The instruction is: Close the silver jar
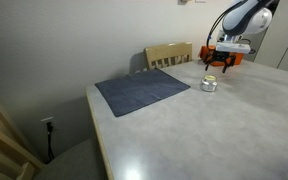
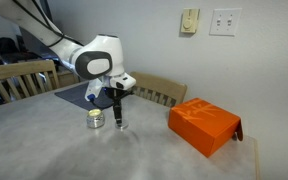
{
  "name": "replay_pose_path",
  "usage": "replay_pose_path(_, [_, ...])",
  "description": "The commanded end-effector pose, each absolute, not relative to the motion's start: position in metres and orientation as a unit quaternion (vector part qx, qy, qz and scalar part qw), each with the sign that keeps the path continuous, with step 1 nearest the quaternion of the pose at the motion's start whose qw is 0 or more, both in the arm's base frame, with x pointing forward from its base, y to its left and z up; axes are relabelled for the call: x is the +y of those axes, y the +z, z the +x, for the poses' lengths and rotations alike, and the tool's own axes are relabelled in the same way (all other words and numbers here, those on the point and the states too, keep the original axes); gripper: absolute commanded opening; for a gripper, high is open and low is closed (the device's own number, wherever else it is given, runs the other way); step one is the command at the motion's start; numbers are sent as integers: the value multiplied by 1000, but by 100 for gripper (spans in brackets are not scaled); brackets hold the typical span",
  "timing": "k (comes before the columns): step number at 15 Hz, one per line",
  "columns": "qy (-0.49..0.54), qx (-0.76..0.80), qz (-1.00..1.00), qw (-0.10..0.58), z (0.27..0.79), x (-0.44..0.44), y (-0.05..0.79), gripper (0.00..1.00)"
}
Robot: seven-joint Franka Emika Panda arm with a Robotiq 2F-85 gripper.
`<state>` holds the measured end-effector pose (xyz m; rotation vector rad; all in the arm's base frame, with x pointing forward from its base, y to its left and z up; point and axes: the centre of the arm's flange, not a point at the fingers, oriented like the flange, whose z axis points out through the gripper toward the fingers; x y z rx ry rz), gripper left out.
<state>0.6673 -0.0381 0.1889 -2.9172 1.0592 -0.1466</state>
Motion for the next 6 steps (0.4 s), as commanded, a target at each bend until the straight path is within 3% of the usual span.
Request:
replay_pose_path(1, [-42, 338, -940, 21, 660, -34, 194, 100])
replay_pose_path(6, [-33, 332, -942, 28, 643, -26, 206, 100])
